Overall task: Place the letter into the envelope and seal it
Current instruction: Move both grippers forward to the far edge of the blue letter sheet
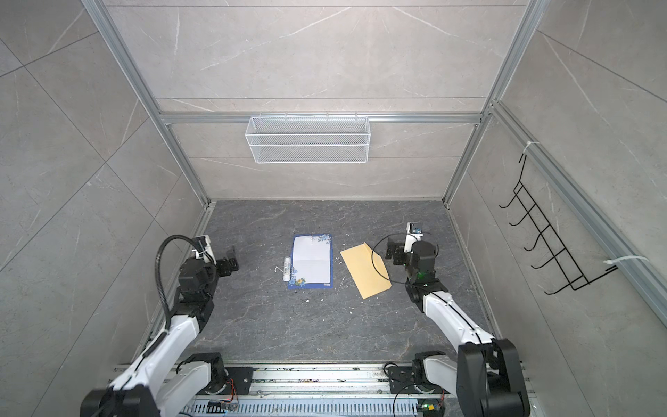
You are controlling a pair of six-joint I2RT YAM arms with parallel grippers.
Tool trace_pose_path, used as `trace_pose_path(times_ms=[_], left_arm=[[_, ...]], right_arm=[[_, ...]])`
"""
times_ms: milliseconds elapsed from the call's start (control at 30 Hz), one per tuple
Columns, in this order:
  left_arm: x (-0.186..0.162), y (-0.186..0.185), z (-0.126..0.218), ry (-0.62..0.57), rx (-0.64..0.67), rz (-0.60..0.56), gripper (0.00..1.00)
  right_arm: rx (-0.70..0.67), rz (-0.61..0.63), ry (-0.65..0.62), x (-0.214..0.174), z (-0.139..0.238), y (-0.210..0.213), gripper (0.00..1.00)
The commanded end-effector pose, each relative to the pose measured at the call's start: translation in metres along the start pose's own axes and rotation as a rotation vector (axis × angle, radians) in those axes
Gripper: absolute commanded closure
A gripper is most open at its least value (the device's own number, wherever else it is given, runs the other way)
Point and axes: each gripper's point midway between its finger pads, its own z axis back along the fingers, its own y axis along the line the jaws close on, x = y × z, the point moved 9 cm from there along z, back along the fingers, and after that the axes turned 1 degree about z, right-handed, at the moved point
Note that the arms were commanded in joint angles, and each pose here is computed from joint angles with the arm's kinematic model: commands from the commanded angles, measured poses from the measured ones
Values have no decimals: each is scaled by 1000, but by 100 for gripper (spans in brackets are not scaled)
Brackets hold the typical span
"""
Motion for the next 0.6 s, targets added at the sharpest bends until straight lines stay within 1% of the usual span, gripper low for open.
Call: trace_pose_path(times_ms=[0,67,100,167,233,300,333,400,500,567], left_arm=[[4,-4,26,60,-55,170,0],[14,-11,36,45,-134,223,0],[18,-15,40,56,-168,243,0],[25,-23,43,87,-240,256,0],[28,-34,43,133,-306,260,0],[27,-49,41,185,-375,255,0],[25,-59,39,209,-408,242,0],[21,-81,38,252,-457,197,0],[13,-120,38,314,-542,102,0],[6,-143,36,364,-598,65,0]], right_arm=[[65,-123,119,19,17,7,1],[83,-211,112,34,27,9,1],[113,-246,111,39,32,11,1],[247,-244,122,47,40,22,1],[351,-290,144,50,42,31,1],[440,-343,197,49,41,40,1],[482,-365,233,47,40,45,1],[508,-380,285,43,37,54,1],[510,-331,355,32,36,74,1],[519,-316,394,24,34,86,1]])
